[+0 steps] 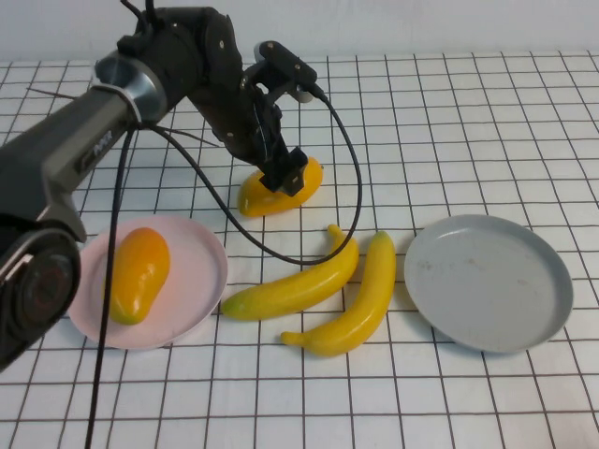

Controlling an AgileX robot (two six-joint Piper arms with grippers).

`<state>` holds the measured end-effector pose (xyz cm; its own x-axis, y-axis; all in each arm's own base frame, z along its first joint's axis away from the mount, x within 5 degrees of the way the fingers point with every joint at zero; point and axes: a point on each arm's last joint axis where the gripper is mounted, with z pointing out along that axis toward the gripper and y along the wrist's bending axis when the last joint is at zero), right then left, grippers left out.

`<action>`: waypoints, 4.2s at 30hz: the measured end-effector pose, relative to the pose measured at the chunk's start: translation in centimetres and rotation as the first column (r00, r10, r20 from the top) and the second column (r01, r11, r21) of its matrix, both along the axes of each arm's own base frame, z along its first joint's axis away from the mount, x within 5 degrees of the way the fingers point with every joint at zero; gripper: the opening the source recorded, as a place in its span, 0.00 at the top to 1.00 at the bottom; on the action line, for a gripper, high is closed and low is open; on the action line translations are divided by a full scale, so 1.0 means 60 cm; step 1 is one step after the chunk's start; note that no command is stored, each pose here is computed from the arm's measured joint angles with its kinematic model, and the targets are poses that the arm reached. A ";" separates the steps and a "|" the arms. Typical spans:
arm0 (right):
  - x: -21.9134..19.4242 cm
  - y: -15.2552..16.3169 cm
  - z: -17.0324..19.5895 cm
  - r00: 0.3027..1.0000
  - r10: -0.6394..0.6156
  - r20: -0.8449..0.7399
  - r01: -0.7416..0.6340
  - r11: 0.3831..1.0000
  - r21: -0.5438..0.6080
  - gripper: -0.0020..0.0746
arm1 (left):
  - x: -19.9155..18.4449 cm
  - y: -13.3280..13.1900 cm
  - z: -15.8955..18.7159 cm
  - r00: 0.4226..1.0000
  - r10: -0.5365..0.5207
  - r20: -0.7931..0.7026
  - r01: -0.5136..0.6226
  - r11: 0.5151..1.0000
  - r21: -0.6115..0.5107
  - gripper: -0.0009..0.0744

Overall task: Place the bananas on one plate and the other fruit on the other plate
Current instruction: Put one type of fruit in the left plate, then put another type of fruit in the right plate

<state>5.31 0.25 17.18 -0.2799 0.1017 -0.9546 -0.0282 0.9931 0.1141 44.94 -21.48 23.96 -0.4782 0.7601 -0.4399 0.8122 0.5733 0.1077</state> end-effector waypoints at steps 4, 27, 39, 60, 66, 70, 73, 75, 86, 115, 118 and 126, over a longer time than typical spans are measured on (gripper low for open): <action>0.000 0.000 0.000 1.000 0.000 0.000 0.000 1.000 0.000 0.99 | 0.014 -0.009 -0.025 1.000 -0.019 -0.009 0.019 1.000 -0.003 0.10; 0.000 0.000 0.000 1.000 0.000 0.000 0.000 1.000 0.000 0.99 | 0.032 -0.017 0.018 0.989 0.125 -0.073 -0.131 0.988 -0.078 0.25; 0.000 0.000 0.000 1.000 0.000 0.000 0.000 1.000 0.000 0.99 | -0.017 0.028 0.098 0.956 0.291 -0.037 -0.291 0.957 -0.005 0.25; 0.000 0.000 0.000 1.000 0.000 0.000 0.000 1.000 0.000 0.99 | -0.164 0.101 -0.063 0.830 0.499 -0.249 -0.460 0.865 0.200 0.25; 0.000 0.000 0.000 1.000 0.000 0.000 0.000 1.000 0.000 1.00 | -0.164 0.099 -0.053 0.840 0.488 -0.237 -0.460 0.873 0.165 0.25; 0.000 0.000 0.000 1.000 0.000 0.000 0.000 1.000 0.000 0.99 | -0.168 0.103 -0.027 0.856 0.478 -0.196 -0.459 0.878 0.135 0.25; 0.000 0.000 0.000 1.000 0.000 0.000 0.000 1.000 0.000 0.99 | -0.171 0.110 -0.002 0.865 0.480 -0.146 -0.466 0.877 0.119 0.20; 0.000 0.000 0.000 1.000 0.000 0.000 0.000 1.000 0.000 0.99 | -0.174 0.117 0.016 0.866 0.485 -0.121 -0.475 0.874 0.101 0.13; 0.000 0.000 0.000 1.000 0.000 0.000 0.000 1.000 0.000 0.99 | -0.194 0.135 0.074 0.864 0.499 -0.062 -0.497 0.867 0.039 0.10; 0.000 0.000 0.000 1.000 0.000 0.000 0.000 1.000 0.000 0.99 | -0.582 0.293 0.122 0.742 0.642 0.196 -0.442 0.687 -0.577 0.99; 0.000 0.000 0.000 1.000 0.000 0.000 0.000 1.000 0.000 0.99 | -0.605 0.308 0.101 0.718 0.660 0.218 -0.431 0.669 -0.605 0.99; 0.000 0.000 0.000 1.000 0.000 0.000 0.000 1.000 0.000 1.00 | -0.635 0.326 0.010 0.649 0.673 0.355 -0.292 0.651 -0.701 0.99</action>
